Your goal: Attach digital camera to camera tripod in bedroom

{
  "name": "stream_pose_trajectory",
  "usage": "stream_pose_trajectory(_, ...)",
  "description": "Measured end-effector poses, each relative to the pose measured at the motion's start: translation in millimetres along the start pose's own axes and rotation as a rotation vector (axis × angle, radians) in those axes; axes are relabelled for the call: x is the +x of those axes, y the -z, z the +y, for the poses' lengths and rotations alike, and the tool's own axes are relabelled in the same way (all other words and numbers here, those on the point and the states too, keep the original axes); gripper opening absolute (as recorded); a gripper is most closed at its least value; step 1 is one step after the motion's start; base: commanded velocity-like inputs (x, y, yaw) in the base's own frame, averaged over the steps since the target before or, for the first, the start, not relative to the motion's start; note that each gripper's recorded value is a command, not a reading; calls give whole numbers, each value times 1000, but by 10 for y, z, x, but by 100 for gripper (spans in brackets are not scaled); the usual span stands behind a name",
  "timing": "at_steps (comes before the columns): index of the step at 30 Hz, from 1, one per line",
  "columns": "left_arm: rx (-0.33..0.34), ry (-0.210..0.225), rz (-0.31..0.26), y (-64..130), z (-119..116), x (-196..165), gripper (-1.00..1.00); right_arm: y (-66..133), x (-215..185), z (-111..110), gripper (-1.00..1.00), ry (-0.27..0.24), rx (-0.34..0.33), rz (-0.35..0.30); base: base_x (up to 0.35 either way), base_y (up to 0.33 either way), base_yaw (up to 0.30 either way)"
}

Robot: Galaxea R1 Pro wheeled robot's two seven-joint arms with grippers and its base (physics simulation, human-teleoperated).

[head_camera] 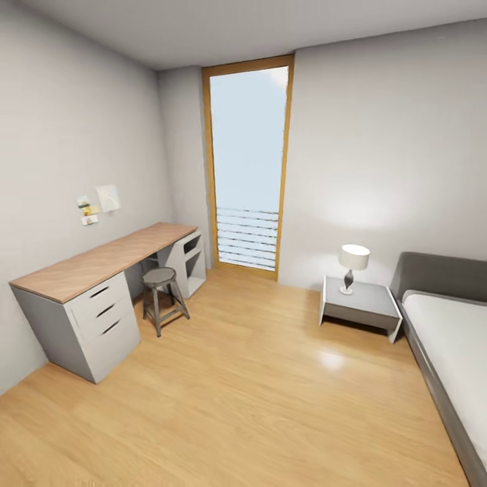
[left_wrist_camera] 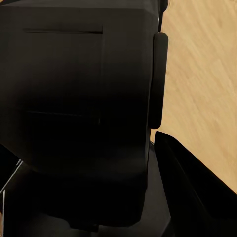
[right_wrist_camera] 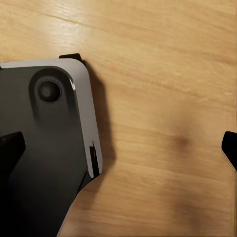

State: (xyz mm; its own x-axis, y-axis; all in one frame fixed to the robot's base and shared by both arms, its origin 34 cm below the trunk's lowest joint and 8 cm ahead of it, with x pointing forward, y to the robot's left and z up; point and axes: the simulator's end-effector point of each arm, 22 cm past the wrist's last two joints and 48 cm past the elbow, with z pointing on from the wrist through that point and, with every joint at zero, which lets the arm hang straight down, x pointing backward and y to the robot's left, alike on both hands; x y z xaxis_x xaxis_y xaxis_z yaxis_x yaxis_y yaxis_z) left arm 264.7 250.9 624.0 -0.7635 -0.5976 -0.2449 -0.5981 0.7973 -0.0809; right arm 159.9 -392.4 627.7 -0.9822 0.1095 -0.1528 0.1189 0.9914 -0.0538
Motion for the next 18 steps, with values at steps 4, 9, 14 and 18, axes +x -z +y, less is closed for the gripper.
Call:
stream_pose_trajectory(4, -2, 1, -1, -1, 10, -7, -100, 0, -2, 0, 100, 0, 0, -1, 0, 0, 280)
stream_pose_trajectory(9, -4, 0, -1, -3, 30, -17, -100, 0, -3, 0, 100, 0, 0, -1, 0, 0, 280)
stream_pose_trajectory(14, -5, 1, -1, -4, 38, -21, -100, 0, -3, 0, 100, 0, 0, -1, 0, 0, 280)
stream_pose_trajectory(18, -8, 2, -3, -5, 57, -34, -100, 0, -3, 0, 100, 0, 0, -1, 0, 0, 280)
